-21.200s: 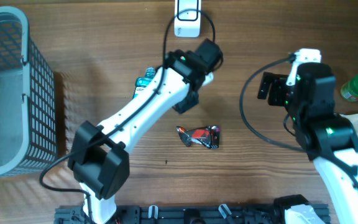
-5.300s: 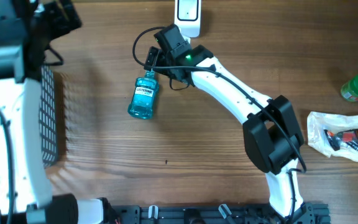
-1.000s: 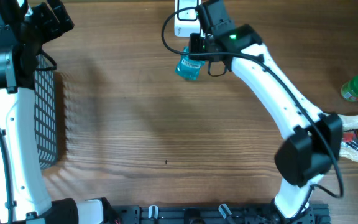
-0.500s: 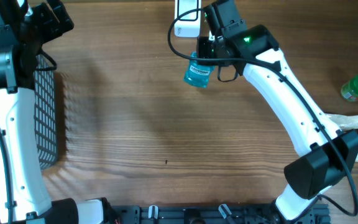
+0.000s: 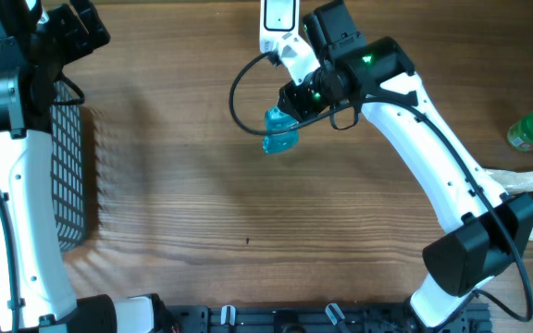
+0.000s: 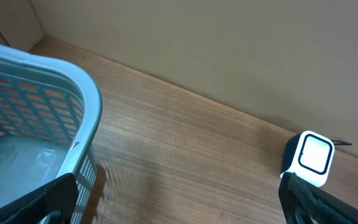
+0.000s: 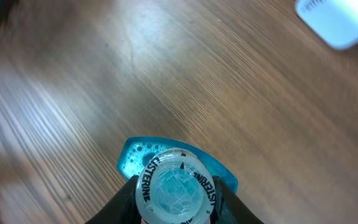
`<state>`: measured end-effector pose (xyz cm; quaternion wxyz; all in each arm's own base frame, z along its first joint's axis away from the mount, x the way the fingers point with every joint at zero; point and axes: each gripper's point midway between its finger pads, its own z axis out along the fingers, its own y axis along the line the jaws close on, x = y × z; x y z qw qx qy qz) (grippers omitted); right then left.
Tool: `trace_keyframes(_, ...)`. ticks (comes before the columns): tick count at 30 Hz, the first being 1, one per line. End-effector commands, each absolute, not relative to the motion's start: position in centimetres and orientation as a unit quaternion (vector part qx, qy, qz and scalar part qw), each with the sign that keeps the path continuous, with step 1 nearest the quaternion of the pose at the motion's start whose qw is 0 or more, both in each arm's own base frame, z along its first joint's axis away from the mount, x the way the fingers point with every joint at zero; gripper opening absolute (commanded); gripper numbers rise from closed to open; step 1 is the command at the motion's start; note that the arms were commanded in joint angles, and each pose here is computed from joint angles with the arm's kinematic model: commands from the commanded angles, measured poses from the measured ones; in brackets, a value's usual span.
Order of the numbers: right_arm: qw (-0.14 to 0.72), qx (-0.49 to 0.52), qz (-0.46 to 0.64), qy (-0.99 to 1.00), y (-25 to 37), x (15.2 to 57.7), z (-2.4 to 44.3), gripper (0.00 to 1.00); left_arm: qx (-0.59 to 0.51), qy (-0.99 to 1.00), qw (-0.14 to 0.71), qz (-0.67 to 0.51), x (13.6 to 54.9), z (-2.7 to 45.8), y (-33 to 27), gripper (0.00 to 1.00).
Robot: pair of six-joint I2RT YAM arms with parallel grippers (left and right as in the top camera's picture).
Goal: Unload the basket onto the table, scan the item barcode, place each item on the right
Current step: 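Lower the Listerine bottle upright onto the table and release it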
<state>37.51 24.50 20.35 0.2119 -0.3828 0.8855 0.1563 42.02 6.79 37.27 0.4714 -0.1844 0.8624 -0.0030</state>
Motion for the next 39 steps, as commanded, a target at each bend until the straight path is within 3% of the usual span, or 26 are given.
trace_keyframes(1, 0.254, -0.496, 0.161, 0.815, 25.5, 36.9, 22.5, 0.08, -0.188, 0.865, 0.465, -0.003, 42.1, 36.7, 7.0, 1.0)
trace_keyframes(9, 0.298, -0.617, 0.164, 0.71, 27.1, 36.6, 23.5, 0.08, -0.191, 0.865, 0.464, -0.005, 42.1, 36.7, 7.0, 1.0)
trace_keyframes(19, 0.244, -0.745, 0.208, 0.585, 26.6, 31.1, 22.0, 0.05, -0.191, 0.871, 0.453, -0.005, 41.7, 36.2, 6.9, 1.0)
trace_keyframes(39, 0.204, -0.805, 0.267, 0.488, 25.9, 26.8, 16.1, 0.06, -0.191, 0.877, 0.44, -0.005, 41.3, 35.6, 6.7, 1.0)
